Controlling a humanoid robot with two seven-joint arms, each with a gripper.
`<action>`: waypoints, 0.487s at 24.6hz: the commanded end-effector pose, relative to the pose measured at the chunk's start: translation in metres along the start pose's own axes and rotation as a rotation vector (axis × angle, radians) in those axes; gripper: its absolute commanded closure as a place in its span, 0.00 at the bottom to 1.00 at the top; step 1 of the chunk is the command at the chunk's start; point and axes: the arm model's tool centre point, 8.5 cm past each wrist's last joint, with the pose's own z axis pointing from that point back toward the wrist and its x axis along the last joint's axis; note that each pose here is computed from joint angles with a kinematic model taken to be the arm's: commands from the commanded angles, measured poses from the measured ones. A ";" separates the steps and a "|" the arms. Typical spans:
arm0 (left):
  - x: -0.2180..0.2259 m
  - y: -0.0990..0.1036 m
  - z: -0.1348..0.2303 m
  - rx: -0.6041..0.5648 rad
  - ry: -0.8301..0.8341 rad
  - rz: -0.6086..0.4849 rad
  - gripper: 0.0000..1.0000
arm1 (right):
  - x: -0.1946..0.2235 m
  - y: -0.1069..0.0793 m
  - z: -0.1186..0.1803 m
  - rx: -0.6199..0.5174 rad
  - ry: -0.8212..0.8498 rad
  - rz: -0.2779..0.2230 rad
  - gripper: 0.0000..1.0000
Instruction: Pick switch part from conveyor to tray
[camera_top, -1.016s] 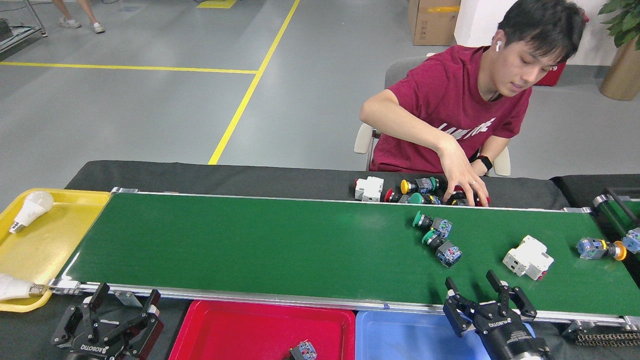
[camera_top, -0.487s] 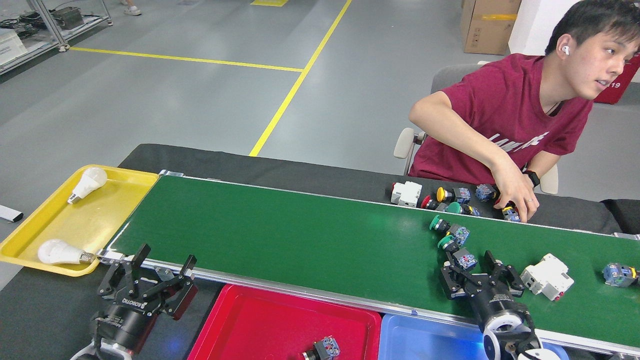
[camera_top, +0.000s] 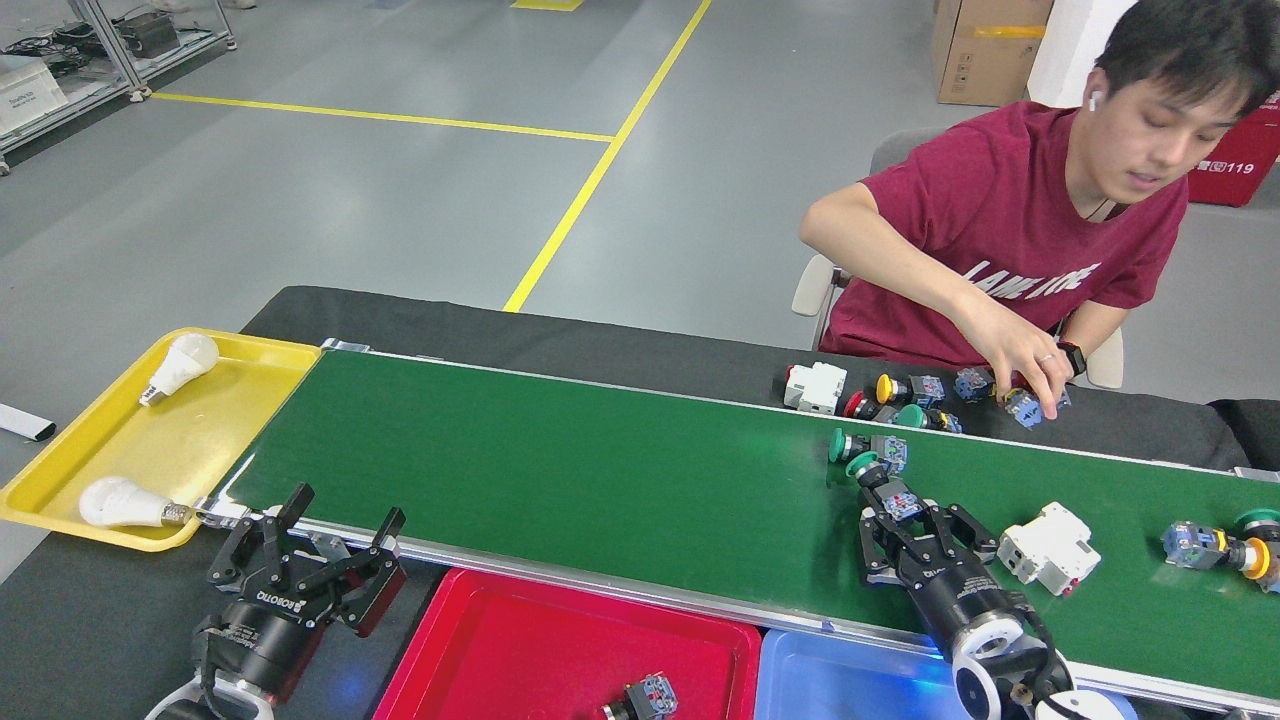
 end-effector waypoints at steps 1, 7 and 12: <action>-0.008 0.007 0.002 0.019 0.013 -0.019 0.00 | 0.025 -0.015 0.008 -0.047 -0.162 0.011 0.98; -0.008 0.007 0.003 0.017 0.016 -0.018 0.00 | 0.130 0.026 0.019 0.034 -0.449 0.004 0.44; -0.005 0.006 0.003 0.015 0.007 -0.018 0.00 | 0.161 0.054 0.017 0.166 -0.417 0.008 0.02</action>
